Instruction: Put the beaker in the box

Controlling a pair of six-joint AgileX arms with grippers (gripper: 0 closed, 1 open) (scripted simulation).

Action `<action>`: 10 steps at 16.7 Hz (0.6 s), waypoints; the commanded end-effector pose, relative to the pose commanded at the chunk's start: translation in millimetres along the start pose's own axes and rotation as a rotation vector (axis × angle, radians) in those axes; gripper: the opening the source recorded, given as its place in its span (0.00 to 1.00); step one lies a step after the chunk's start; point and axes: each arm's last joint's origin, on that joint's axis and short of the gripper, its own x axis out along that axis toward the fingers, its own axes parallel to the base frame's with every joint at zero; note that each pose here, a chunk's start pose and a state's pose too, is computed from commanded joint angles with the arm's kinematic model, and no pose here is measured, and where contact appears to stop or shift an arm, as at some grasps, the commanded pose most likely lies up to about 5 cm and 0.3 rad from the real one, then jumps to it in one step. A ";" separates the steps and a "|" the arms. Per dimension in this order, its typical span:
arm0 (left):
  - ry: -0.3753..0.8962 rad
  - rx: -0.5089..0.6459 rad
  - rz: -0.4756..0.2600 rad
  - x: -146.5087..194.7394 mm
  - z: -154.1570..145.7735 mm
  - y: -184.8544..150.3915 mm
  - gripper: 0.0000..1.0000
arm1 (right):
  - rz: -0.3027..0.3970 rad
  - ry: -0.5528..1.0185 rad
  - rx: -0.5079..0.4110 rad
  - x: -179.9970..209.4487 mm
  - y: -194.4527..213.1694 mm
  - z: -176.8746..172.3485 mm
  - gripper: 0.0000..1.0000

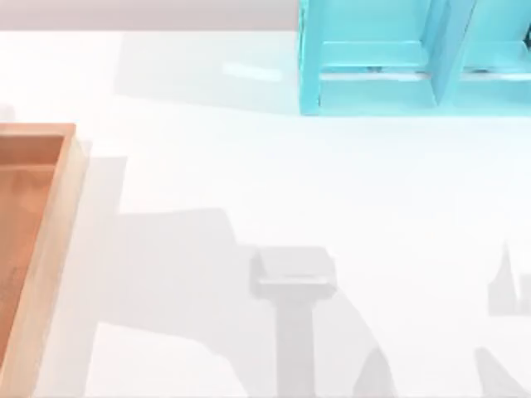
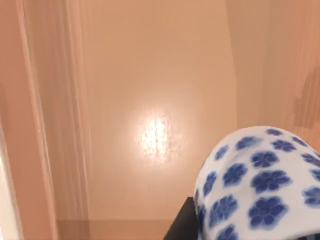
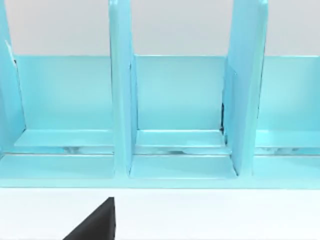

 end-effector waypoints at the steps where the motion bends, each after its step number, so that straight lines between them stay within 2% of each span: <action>1: 0.000 -0.003 0.000 6.0 0.2 0.6 0.00 | 0.000 0.000 0.000 0.0 0.0 0.0 1.00; 6: 0.000 -0.004 -0.001 51.5 -1.1 0.9 0.00 | 0.000 0.000 0.000 0.0 0.0 0.0 1.00; 10: 0.000 -0.003 -0.002 60.0 -2.3 0.5 0.00 | 0.000 0.000 0.000 0.0 0.0 0.0 1.00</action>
